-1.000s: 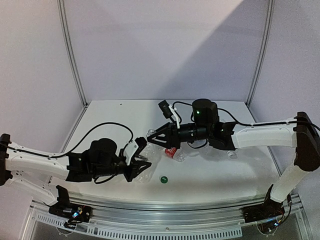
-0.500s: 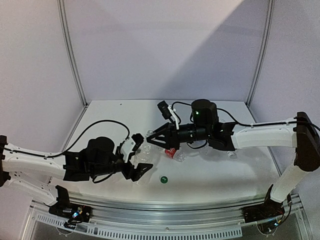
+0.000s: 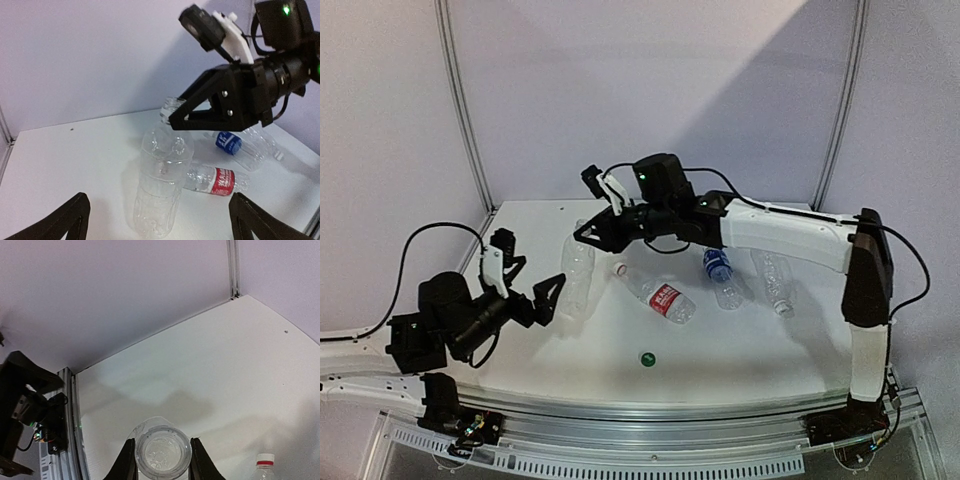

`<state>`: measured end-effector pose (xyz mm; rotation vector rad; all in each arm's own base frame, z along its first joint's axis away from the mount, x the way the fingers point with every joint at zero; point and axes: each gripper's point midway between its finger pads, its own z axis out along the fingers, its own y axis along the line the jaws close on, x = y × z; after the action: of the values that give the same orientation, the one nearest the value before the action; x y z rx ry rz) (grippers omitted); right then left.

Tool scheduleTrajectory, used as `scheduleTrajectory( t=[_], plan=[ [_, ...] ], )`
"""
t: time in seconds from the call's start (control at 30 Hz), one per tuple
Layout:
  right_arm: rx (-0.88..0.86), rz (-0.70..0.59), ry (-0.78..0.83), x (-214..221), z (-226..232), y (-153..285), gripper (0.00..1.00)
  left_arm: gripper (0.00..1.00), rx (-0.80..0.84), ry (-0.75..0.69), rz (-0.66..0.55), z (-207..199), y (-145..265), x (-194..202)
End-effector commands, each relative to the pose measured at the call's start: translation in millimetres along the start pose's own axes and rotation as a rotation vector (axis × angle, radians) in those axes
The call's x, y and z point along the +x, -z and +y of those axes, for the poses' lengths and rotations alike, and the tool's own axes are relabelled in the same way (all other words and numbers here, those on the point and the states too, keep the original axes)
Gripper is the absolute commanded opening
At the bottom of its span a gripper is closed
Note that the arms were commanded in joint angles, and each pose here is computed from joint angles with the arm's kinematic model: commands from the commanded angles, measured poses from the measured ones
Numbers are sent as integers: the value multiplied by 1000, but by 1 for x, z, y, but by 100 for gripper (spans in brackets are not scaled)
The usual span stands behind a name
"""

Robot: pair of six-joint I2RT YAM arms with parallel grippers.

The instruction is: Unscrew the bottle caps

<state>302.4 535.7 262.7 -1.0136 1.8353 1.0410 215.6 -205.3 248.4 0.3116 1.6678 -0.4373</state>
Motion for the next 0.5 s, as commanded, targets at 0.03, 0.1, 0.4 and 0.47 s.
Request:
scheduleTrajectory(
  t=[0.03, 0.1, 0.4, 0.47],
  plan=[
    [167, 136, -29, 23, -38, -32, 0, 98, -192, 89, -79, 48, 23, -5],
    [198, 160, -35, 29, -48, -43, 0, 97, -201, 108, -99, 52, 28, -8],
    [337, 192, -31, 42, -78, -56, 0, 97, -270, 126, -101, 63, 31, -7],
    [349, 203, -25, 46, -81, -56, 0, 97, -265, 124, -99, 62, 31, -7]
  ],
)
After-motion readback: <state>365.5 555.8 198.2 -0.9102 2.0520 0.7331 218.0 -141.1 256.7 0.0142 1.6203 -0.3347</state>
